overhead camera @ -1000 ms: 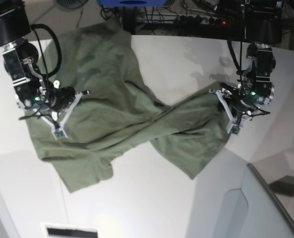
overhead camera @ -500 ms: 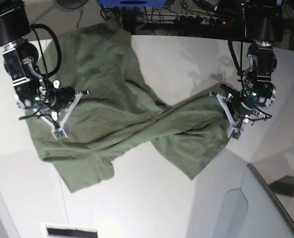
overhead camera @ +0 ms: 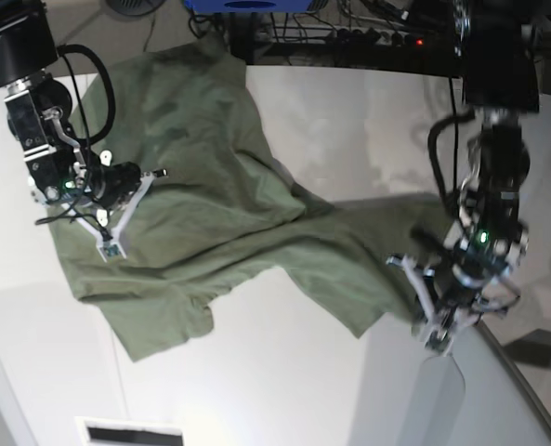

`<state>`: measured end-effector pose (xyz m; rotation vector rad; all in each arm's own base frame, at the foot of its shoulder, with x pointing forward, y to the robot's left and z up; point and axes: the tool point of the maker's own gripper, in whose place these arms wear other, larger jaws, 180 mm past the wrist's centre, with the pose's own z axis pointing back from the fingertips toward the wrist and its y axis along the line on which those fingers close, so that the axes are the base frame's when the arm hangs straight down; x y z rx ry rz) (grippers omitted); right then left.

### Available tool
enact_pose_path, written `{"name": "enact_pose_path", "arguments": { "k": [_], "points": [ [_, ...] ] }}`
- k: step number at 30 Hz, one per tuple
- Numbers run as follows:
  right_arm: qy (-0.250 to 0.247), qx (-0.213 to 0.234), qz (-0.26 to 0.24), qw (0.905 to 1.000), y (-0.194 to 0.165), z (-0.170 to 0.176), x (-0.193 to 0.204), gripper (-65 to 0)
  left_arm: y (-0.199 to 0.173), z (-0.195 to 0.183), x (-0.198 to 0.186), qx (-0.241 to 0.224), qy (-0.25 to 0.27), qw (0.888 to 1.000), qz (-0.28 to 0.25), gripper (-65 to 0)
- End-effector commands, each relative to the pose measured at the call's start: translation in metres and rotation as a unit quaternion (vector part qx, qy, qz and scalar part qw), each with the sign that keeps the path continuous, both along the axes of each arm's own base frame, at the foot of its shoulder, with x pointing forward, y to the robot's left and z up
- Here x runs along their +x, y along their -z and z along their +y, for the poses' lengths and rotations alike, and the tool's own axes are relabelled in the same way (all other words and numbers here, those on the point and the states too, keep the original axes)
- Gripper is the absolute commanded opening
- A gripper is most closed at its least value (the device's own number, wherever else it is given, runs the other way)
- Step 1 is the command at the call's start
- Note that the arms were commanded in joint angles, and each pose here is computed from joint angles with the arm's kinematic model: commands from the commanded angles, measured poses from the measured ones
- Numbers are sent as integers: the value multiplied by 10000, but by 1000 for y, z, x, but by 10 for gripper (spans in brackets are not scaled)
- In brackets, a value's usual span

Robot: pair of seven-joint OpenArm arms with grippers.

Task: Layout the t-shirt on the table in an organized manner, then fold the t-shirt properly
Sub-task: 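Drag the shirt's end with the left gripper away from the right gripper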

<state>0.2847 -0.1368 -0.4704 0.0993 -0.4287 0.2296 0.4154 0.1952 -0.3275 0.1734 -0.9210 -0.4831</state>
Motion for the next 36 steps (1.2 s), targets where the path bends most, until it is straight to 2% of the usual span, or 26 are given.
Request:
{"name": "enact_pose_path", "arguments": {
  "k": [1, 4, 8, 15, 18, 21, 22, 25, 32, 34, 36],
  "points": [
    [3, 17, -228, 9997, -11, -2, 14, -650, -22, -4, 21, -44, 36, 9995, -324, -650],
    [3, 17, -236, 9997, -11, -2, 14, -650, -47, -26, 61, -266, 199, 9969, -709, -650],
    [3, 24, -220, 9998, -10, -1, 13, -650, -79, -50, 117, -588, 82, 9897, -1300, -650],
    [-2, 247, -84, 9997, -2, 20, 0, -650, -106, -67, 179, -624, -70, 9710, -2306, -650],
    [-10, 362, -59, 9993, -1, 32, -2, -650, -91, -84, 186, -465, 255, 9688, -2419, -650],
    [-10, 423, -36, 9991, 0, 38, -4, -650, -85, -95, 184, -452, 432, 9635, -2603, -439],
    [-9, 431, -28, 9991, 0, 38, -5, -650, -88, -94, 185, -454, 405, 9619, -2664, -400],
    [-9, 431, -28, 9991, 0, 38, -5, -650, -96, -92, 186, -457, 363, 9586, -2786, -395],
    [-13, 495, -58, 9988, -2, 44, -3, -650, -127, -57, 189, -226, 246, 9511, -3071, -397],
    [1, 503, -99, 9987, -3, 44, 0, -650, -101, -51, 178, -152, 178, 9618, -2728, -398],
    [47, 557, -351, 9978, -9, 45, 9, -650, -74, -49, 161, -56, 197, 9697, -2432, -410]
  ]
}}
